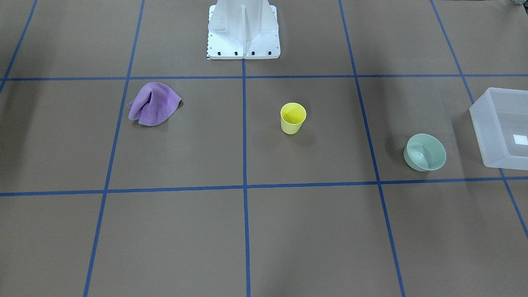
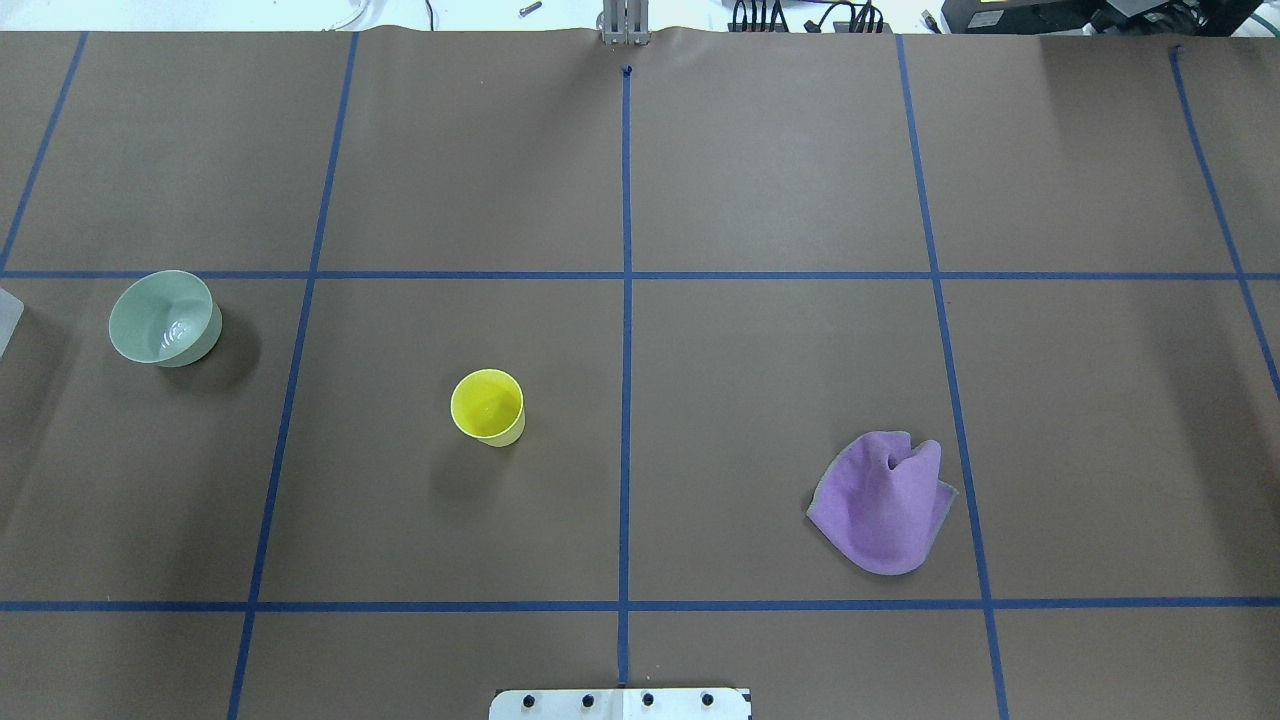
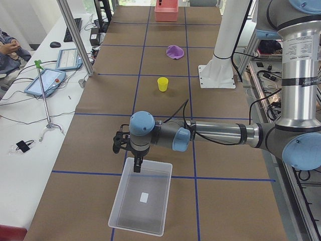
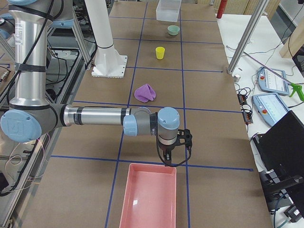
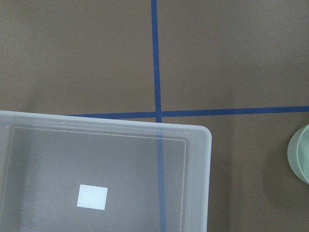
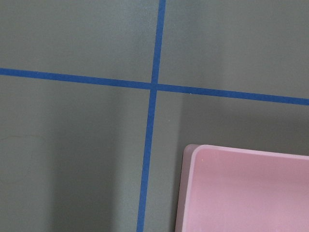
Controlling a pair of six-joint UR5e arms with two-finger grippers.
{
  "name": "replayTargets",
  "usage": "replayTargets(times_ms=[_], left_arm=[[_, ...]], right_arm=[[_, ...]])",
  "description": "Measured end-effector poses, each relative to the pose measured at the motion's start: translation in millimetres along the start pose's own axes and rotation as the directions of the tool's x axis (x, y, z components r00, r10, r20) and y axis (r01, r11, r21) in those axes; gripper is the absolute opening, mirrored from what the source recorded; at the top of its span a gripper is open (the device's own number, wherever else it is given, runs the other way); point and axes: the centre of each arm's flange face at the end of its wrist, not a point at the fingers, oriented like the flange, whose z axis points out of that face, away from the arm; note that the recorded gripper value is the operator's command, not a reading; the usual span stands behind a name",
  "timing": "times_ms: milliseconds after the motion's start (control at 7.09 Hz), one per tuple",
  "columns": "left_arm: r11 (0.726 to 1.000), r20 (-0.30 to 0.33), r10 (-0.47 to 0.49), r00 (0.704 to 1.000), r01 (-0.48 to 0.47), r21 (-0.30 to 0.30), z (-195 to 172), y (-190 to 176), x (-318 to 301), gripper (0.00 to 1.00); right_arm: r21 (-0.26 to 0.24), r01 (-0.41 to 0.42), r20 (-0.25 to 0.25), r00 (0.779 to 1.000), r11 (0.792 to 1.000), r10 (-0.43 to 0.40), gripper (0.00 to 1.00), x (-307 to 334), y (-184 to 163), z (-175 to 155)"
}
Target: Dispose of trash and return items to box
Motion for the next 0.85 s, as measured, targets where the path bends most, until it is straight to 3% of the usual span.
replayTargets(times_ms=[846], left_arm=[[1.000, -0.014, 0.004, 1.000, -0.004, 0.013, -11, 19, 10, 0.98]], right_arm=[[-0.001, 0.001, 0.022, 1.000, 1.000, -0.001, 1.00, -4, -1, 0]])
